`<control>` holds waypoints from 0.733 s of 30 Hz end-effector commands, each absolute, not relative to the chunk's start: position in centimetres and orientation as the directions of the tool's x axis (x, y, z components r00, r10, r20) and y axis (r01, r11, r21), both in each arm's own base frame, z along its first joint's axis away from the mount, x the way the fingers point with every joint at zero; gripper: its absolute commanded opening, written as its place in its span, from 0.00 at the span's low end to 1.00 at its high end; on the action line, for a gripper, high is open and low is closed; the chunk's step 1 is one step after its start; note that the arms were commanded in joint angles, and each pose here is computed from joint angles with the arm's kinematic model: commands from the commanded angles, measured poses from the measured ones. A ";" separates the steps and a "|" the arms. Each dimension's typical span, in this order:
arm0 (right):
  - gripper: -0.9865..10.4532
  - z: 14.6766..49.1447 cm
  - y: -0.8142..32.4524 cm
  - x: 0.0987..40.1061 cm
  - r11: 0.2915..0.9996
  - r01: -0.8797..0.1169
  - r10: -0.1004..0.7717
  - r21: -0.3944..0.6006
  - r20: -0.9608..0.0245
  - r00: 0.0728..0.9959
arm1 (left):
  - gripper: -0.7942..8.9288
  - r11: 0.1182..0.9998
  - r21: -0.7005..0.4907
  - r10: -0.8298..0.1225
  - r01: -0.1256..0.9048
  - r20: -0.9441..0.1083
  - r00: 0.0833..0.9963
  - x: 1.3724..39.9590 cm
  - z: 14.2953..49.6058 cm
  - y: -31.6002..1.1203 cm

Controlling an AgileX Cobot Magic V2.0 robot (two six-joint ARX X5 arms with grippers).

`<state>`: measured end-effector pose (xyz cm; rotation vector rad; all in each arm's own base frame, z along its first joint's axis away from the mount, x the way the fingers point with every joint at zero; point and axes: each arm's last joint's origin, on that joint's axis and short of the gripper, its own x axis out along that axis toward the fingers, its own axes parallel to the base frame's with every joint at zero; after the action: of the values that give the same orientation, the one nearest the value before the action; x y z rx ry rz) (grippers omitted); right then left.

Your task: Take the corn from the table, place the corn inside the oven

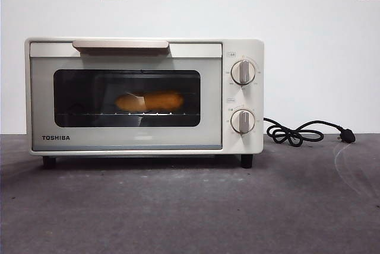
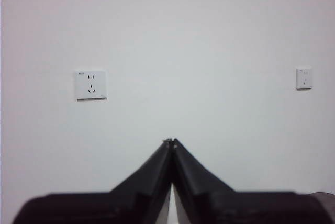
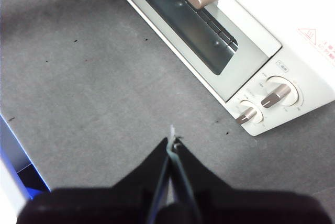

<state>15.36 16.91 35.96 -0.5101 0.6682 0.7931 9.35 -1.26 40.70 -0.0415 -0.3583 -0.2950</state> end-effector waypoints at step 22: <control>0.09 36.2 16.9 15.4 0.610 -0.776 0.483 -0.162 -0.700 0.526 | 0.08 0.975 0.024 -0.221 0.220 0.070 0.973 9.6 17.3 -1.1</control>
<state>15.37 16.91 35.96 -0.5100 0.6678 0.7920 9.57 -1.14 17.82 0.0065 -0.1049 -0.2439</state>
